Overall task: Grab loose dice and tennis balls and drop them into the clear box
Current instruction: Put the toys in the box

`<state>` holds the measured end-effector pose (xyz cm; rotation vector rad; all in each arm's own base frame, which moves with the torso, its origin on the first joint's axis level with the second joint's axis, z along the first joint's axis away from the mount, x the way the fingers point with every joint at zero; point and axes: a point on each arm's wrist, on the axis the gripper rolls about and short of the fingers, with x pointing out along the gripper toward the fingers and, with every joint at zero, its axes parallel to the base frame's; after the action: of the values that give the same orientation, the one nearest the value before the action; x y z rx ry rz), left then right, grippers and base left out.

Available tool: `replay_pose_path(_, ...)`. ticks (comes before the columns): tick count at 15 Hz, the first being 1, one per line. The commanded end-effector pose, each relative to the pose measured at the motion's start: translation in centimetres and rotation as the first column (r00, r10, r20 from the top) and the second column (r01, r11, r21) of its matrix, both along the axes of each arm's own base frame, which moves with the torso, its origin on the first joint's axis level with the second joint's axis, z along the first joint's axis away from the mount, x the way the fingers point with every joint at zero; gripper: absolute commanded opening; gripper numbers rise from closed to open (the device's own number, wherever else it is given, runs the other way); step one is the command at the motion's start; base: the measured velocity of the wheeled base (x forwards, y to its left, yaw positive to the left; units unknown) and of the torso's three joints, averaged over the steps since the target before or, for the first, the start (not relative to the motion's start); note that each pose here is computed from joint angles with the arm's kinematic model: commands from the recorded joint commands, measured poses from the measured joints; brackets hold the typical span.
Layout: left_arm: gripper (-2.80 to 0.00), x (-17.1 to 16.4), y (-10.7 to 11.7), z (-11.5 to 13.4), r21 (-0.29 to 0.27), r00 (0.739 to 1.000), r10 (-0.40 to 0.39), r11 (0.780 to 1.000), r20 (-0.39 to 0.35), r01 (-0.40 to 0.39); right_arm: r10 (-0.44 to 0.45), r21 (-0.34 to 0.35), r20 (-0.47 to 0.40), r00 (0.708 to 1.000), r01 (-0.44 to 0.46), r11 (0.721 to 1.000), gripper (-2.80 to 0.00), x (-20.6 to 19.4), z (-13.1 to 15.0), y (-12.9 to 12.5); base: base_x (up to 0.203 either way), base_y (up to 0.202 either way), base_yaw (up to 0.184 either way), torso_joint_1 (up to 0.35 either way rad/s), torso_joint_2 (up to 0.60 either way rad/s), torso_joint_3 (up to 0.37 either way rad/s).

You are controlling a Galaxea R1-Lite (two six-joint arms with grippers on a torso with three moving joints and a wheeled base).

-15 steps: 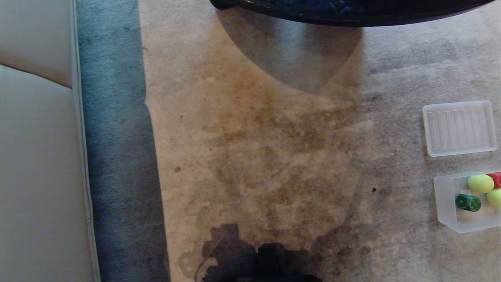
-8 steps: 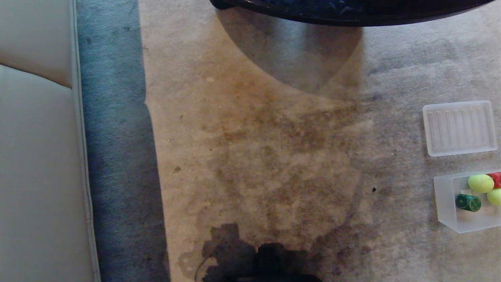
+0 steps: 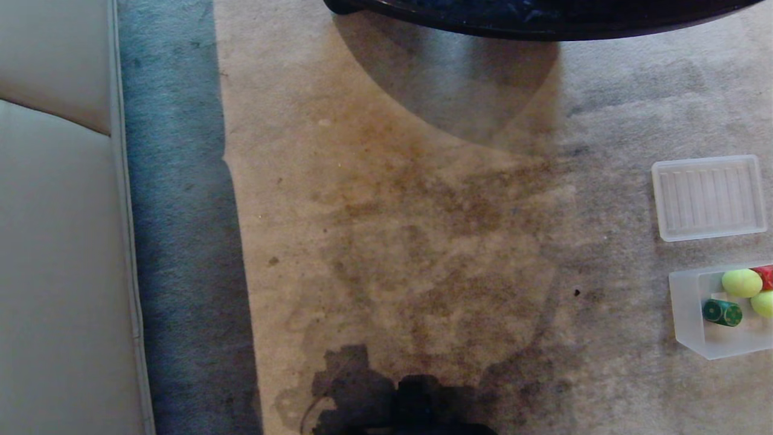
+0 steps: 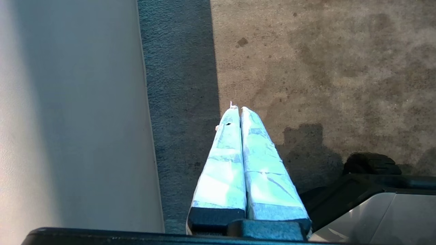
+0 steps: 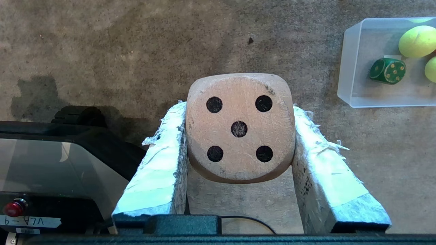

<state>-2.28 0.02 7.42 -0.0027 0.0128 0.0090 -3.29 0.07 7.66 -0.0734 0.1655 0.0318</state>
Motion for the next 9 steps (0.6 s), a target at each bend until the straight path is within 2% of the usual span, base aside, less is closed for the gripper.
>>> replay_pose_path(1,-2.80,0.00,0.00,0.00,0.000,1.000,0.000,1.000,0.000,0.000,0.001,-0.001,-0.004,1.000,-0.001,1.000,-2.80,0.02,-0.01,0.00,0.000,0.000,0.000,0.000,0.00,0.000)
replay_pose_path(9,-2.80,0.01,0.00,-0.04,0.000,1.000,0.000,1.000,-0.001,0.000,0.001,-0.002,-0.007,1.000,-0.001,1.000,-2.80,0.03,-0.02,0.00,0.000,0.000,0.000,0.000,0.00,0.000)
